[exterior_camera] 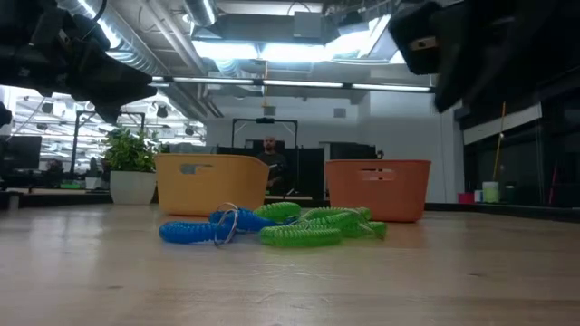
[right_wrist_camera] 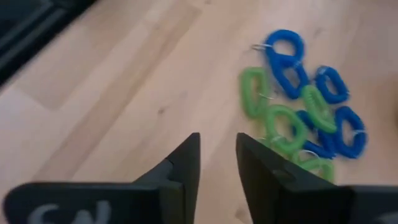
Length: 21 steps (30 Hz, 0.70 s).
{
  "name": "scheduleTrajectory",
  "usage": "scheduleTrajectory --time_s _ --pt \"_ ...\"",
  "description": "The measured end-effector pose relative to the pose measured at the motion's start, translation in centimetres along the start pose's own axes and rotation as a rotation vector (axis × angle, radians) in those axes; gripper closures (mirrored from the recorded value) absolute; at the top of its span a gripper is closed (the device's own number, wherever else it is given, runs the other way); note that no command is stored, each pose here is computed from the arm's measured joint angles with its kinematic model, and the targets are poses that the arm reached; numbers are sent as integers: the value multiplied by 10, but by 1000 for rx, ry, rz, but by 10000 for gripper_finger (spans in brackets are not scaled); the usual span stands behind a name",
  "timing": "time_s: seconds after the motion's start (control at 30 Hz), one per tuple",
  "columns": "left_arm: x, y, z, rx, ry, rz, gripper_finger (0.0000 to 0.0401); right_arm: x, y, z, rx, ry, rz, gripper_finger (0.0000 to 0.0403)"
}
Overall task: Sort spring keychains
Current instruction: Put the green spring keychain into the orange bin
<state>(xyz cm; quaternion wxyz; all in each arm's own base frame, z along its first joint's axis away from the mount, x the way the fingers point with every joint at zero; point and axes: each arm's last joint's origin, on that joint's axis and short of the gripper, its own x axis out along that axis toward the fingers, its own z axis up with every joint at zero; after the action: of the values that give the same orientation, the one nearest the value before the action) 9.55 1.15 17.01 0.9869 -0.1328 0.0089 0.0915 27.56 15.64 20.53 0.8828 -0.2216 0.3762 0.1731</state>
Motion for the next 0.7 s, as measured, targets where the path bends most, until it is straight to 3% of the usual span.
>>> scheduleTrajectory --time_s 0.27,0.5,0.7 --pt "0 0 0 0 0 0 278 24 -17 -13 16 111 -169 241" --pt "0 0 0 0 0 0 278 63 -28 -25 8 148 -199 246" --pt "0 0 0 0 0 0 278 74 -37 -32 32 170 -283 253"
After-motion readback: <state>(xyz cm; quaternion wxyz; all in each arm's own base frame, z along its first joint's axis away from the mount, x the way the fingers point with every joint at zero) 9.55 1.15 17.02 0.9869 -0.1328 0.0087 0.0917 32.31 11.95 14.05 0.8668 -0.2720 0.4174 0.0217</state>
